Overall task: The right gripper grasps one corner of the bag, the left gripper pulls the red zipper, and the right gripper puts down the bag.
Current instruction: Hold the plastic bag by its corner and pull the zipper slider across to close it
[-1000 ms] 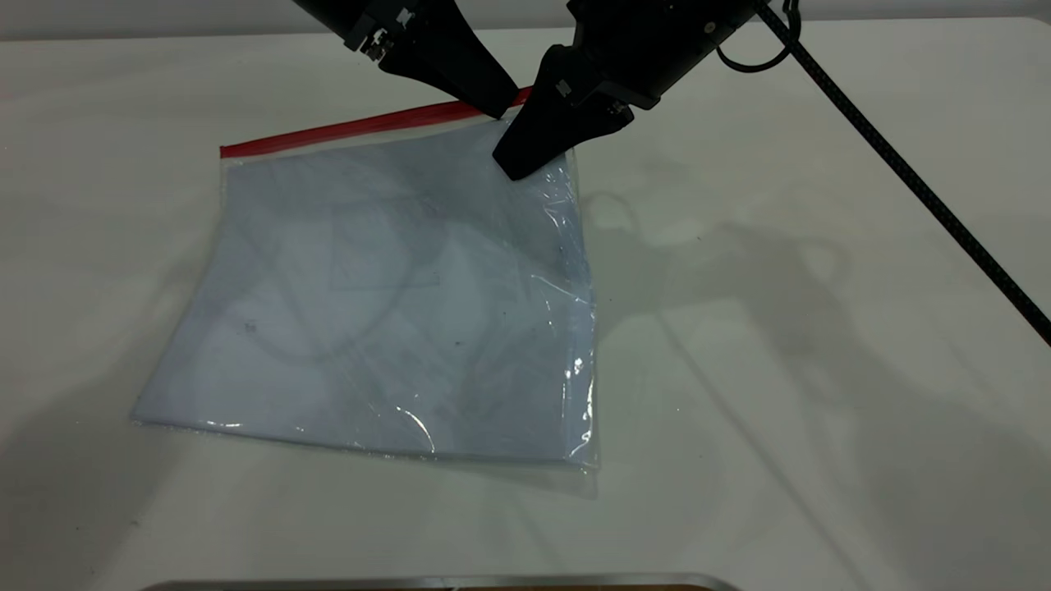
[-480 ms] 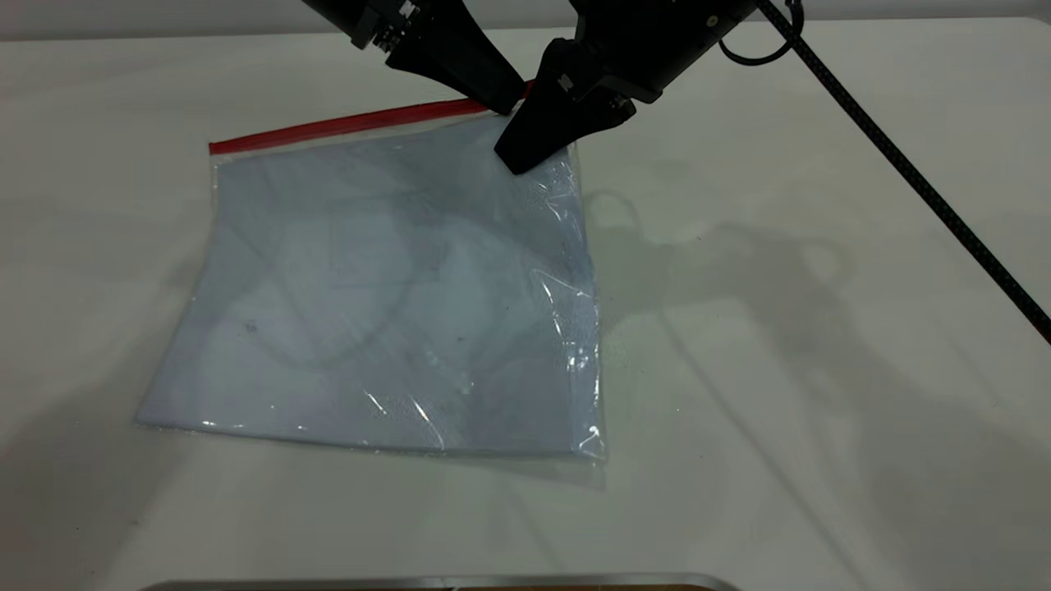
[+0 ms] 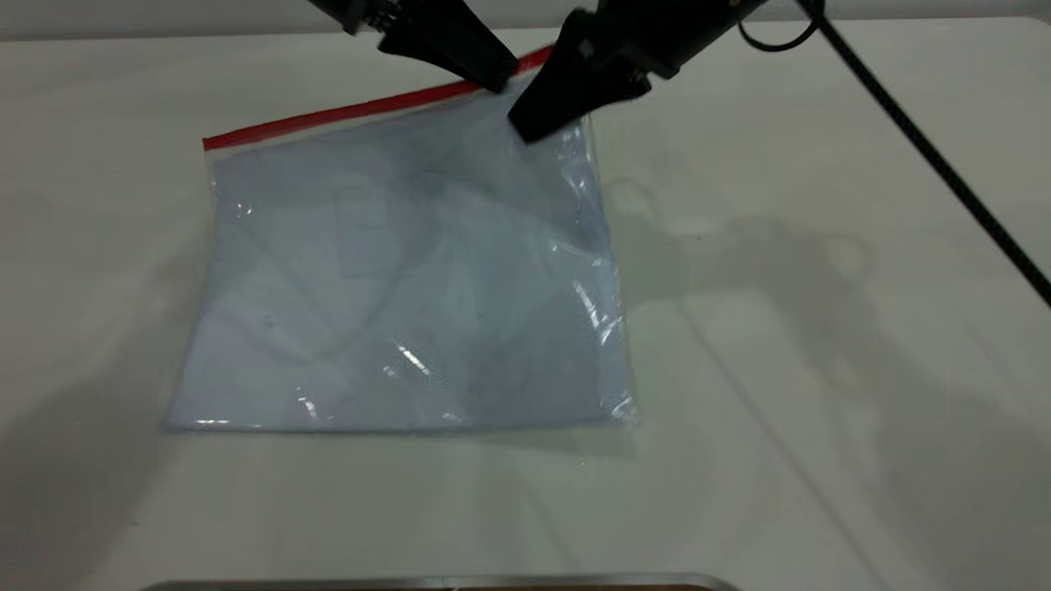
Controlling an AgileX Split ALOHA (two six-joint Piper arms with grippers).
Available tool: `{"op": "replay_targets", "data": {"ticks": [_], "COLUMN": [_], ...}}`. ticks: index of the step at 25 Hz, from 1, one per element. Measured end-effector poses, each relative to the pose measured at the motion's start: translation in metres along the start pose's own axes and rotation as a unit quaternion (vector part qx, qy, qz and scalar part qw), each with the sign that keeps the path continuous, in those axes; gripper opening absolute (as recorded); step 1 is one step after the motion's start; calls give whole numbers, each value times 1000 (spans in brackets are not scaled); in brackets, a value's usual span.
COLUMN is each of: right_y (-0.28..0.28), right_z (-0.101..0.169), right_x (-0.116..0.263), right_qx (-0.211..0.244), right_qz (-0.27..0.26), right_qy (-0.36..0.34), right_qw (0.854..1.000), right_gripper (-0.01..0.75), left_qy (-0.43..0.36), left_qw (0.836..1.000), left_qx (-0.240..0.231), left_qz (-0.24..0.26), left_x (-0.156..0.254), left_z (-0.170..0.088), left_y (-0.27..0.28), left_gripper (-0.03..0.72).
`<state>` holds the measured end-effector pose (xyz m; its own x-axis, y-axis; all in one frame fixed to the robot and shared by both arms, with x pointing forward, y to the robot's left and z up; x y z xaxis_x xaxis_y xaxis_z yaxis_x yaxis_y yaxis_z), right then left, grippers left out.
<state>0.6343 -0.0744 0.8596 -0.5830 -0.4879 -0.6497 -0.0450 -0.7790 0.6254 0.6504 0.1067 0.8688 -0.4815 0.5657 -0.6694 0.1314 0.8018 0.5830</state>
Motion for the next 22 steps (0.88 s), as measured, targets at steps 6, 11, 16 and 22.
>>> {"op": "replay_targets", "data": {"ticks": [6, 11, 16, 22], "right_y": [15, 28, 41, 56], "right_z": [-8, -14, -21, -30], "right_x": [-10, -17, -21, -25], "right_qx": [-15, -28, -34, -35], "right_qz": [-63, -111, -152, -191], "right_qy": [-13, -25, -37, -51], "right_qw": [998, 993, 987, 980], "right_gripper": [34, 34, 34, 34], "left_qy": [14, 33, 43, 50], "left_qw": [1000, 999, 997, 995], "left_qx": [-17, -32, -61, -84], "left_qz": [-10, -1, 14, 26], "left_x": [7, 17, 31, 45], "left_z": [12, 21, 33, 43], "left_y": [23, 41, 57, 74], "left_gripper": [49, 50, 53, 55]}}
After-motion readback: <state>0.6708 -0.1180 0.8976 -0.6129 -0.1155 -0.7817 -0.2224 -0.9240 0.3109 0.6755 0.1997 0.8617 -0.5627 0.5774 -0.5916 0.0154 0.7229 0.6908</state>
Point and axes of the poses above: a point on each arm's last joint axis where the gripper is mounted, y pointing back along that axis away from the gripper, z along the wrist's bending axis when the last joint is at zero, x = y × z, the point moved 3 cm from there along -y, pointing out along that axis toward the gripper
